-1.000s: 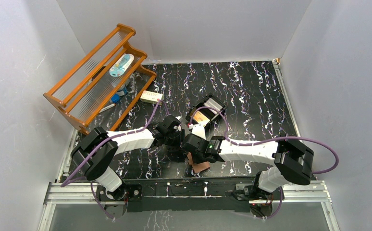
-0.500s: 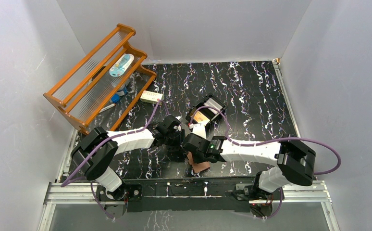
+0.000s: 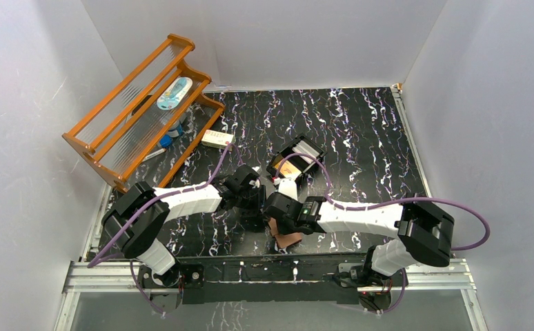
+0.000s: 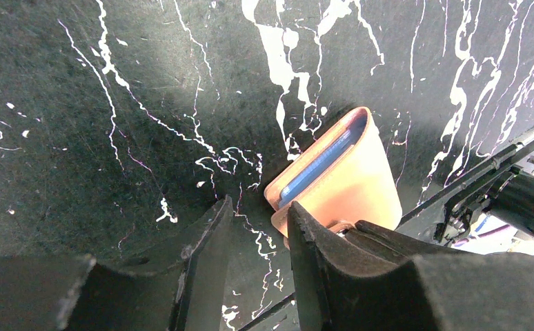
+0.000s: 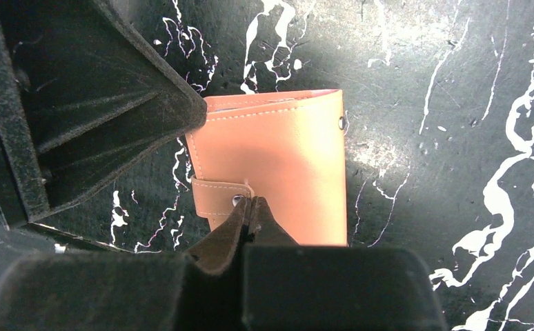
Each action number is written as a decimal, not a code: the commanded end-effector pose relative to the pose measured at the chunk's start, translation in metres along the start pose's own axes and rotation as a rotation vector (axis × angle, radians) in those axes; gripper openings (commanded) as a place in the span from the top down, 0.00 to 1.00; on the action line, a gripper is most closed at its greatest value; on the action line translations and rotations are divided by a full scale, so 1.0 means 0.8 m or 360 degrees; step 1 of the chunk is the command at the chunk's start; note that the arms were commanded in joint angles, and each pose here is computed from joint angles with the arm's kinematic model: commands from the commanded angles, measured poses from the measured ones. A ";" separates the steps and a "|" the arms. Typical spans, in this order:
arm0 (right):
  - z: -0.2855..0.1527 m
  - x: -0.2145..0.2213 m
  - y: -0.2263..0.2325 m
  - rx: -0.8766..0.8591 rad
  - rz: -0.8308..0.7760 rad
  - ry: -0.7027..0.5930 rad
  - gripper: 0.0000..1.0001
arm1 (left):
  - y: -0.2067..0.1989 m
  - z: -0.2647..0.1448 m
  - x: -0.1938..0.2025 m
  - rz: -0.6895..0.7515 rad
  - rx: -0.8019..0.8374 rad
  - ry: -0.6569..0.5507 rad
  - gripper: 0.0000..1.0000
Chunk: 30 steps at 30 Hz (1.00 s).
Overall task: Put the credit cards into the card holder
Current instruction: Close the card holder at the center of the board.
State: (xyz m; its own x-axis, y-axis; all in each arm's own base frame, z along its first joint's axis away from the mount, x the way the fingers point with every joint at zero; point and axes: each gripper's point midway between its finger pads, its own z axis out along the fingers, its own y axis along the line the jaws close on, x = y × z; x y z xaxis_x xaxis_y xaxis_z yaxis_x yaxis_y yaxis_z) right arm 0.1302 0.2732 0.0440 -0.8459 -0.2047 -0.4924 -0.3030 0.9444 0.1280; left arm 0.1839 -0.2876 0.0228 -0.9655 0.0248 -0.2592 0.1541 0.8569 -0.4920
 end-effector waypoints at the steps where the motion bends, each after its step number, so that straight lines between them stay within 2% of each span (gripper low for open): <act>1: 0.003 0.009 -0.012 0.0048 -0.0007 0.0019 1.00 | 0.027 0.002 0.018 0.0013 -0.0147 0.0074 0.65; 18: 0.002 0.019 -0.019 0.0060 0.0045 0.0047 1.00 | 0.031 0.003 0.020 0.0013 -0.0169 0.0086 0.65; 21: 0.002 0.018 -0.015 0.0028 0.0053 0.0032 1.00 | 0.012 -0.012 0.008 0.0009 -0.0103 0.0034 0.65; 27: 0.002 0.015 -0.011 0.0012 0.0055 0.0020 1.00 | -0.065 -0.059 -0.022 -0.0007 0.0304 -0.0141 0.64; 30: 0.004 0.016 -0.011 0.0011 0.0059 0.0020 1.00 | -0.078 -0.051 -0.015 -0.0030 0.0457 -0.0116 0.83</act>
State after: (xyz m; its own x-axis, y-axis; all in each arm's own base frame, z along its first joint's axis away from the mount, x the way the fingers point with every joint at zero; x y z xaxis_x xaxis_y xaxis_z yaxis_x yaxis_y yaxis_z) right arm 0.1285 0.2735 0.0410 -0.8536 -0.1639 -0.4944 -0.2770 0.9467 0.1643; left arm 0.1848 -0.3000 0.0695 -0.9514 -0.0241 -0.3070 0.1703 0.7894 -0.5897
